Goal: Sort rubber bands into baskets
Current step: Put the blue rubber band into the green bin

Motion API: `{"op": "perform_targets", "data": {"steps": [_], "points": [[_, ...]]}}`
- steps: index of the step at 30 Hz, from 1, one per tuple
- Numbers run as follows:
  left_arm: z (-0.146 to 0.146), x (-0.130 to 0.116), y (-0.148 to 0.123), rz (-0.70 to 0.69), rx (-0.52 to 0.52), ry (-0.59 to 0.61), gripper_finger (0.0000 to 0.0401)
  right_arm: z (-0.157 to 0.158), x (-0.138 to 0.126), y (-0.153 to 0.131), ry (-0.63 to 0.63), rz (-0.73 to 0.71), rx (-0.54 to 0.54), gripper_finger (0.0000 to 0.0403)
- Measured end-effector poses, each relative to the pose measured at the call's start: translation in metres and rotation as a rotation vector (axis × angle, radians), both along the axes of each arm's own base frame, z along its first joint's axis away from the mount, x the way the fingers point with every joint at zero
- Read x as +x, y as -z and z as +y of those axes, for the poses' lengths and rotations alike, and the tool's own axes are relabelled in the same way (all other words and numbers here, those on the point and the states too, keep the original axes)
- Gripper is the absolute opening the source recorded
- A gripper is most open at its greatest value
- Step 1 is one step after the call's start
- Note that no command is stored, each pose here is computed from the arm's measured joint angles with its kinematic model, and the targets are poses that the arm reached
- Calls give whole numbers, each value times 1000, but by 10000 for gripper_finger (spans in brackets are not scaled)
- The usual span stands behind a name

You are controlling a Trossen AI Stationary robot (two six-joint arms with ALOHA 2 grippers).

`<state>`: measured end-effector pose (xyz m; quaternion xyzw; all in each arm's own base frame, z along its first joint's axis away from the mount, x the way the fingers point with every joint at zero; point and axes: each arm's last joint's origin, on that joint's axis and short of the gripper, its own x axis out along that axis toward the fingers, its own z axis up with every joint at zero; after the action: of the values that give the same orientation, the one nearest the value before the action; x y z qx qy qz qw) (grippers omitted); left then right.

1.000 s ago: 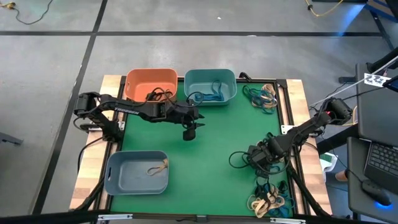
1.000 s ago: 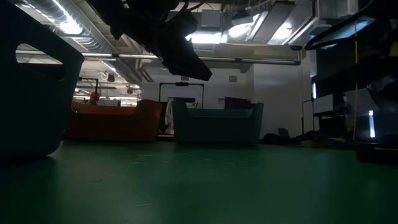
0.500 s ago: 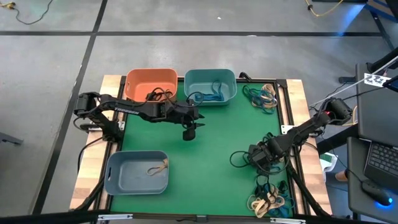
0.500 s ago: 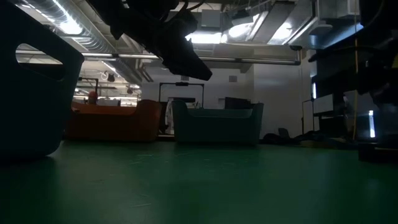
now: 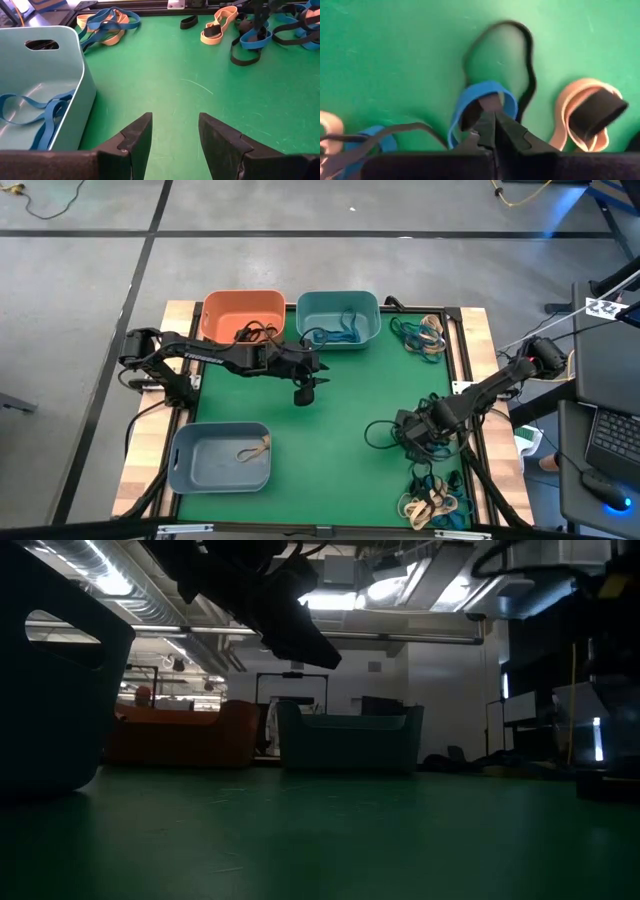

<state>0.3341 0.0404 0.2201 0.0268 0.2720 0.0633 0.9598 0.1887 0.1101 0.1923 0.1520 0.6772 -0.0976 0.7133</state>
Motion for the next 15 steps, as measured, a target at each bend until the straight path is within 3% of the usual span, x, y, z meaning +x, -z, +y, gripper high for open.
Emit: {"op": "perform_targets", "data": {"steps": [5,15], "points": [[0,0,0,3,0,0,159,-4,-10,14,82,84,18,35],[0,0,0,1,0,0,159,0,-16,17,99,226,188,131]]}}
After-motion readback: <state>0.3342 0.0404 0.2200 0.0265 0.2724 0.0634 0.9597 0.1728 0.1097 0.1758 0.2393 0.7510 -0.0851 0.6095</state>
